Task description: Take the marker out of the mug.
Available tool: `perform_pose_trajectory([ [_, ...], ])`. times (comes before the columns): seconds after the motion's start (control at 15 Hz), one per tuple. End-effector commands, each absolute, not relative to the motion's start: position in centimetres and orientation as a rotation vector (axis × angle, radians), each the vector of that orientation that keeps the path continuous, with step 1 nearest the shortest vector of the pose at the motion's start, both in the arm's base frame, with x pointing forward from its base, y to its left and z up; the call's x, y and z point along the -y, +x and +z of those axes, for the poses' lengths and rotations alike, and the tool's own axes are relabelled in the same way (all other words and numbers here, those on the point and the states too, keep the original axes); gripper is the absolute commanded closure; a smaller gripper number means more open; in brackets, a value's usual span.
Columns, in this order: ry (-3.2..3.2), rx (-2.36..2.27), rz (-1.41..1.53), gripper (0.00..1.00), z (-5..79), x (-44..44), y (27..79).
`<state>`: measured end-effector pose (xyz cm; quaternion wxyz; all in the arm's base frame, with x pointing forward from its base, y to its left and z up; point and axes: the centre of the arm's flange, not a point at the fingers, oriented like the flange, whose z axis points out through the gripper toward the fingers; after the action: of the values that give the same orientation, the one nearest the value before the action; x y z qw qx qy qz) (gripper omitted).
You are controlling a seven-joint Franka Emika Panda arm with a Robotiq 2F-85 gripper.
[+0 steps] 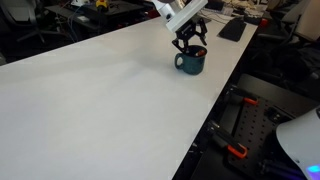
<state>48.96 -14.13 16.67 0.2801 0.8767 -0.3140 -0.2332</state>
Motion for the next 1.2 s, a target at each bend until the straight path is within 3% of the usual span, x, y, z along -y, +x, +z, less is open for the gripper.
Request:
perform_pose_trajectory([
  [0.0,2.353,0.86,-0.619,0.02,17.0,14.6,48.9],
  [1.13,2.382,0.873,-0.58,0.0,18.9,15.0,48.9],
])
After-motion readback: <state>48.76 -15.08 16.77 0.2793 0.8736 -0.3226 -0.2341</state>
